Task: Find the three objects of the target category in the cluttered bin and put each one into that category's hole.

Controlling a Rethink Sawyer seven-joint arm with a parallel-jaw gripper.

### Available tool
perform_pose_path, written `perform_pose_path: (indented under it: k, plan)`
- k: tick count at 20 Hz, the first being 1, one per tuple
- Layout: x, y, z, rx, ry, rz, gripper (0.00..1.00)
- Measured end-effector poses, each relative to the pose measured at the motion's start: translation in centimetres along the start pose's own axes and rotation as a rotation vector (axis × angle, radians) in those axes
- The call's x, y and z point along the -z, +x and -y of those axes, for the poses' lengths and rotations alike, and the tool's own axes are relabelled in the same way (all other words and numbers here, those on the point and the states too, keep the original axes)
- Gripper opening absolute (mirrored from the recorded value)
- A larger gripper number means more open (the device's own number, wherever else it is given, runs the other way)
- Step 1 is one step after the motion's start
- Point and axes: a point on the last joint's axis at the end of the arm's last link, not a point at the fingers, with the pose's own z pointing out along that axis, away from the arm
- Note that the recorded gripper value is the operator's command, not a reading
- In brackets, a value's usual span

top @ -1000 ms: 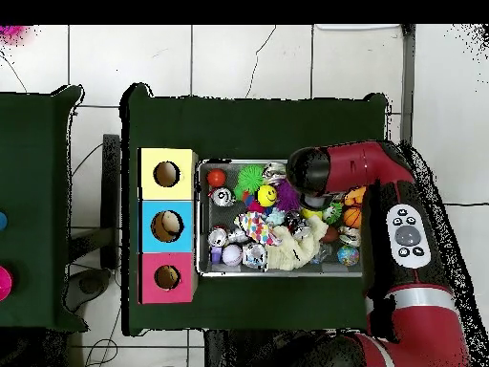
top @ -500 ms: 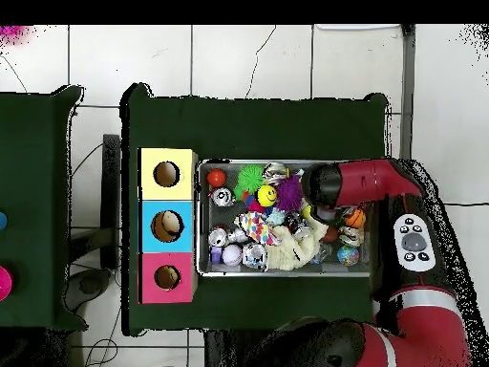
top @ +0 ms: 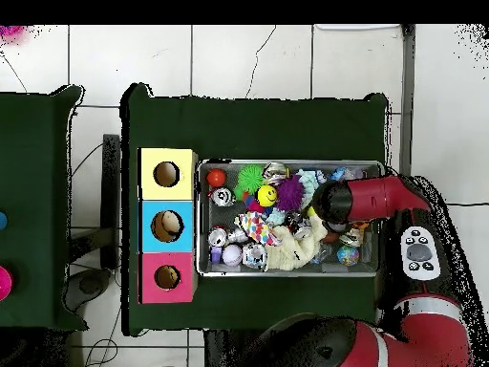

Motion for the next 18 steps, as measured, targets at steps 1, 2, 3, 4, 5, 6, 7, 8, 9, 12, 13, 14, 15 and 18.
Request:
perform_pose_path:
  k: [1,2,3,4,5,6,7,8,9,12,13,14,15,18]
  plan:
    - [0.03,-0.04,0.13,-0.014,0.003,0.014,1.0]
    - [0.15,-0.08,0.07,-0.026,0.003,0.026,1.0]
    - [0.25,-0.1,-0.03,-0.033,0.005,0.033,1.0]
    - [0.27,-0.08,-0.1,-0.035,0.007,0.035,1.0]
    - [0.27,-0.03,-0.18,-0.037,0.009,0.038,1.0]
    - [0.19,0.1,-0.3,-0.04,0.013,0.042,1.0]
    - [0.03,0.27,-0.4,-0.043,0.018,0.045,1.0]
    - [-0.04,0.33,-0.45,-0.045,0.019,0.047,1.0]
    - [-0.16,0.44,-0.55,-0.048,0.022,0.053,1.0]
    - [-0.15,0.5,-0.57,-0.056,0.028,0.065,1.0]
    - [-0.13,0.51,-0.58,-0.058,0.029,0.067,1.0]
    - [-0.12,0.54,-0.56,-0.059,0.03,0.069,1.0]
    - [-0.13,0.62,-0.59,-0.064,0.032,0.072,1.0]
    - [-0.26,0.63,-0.66,-0.075,0.028,0.079,1.0]
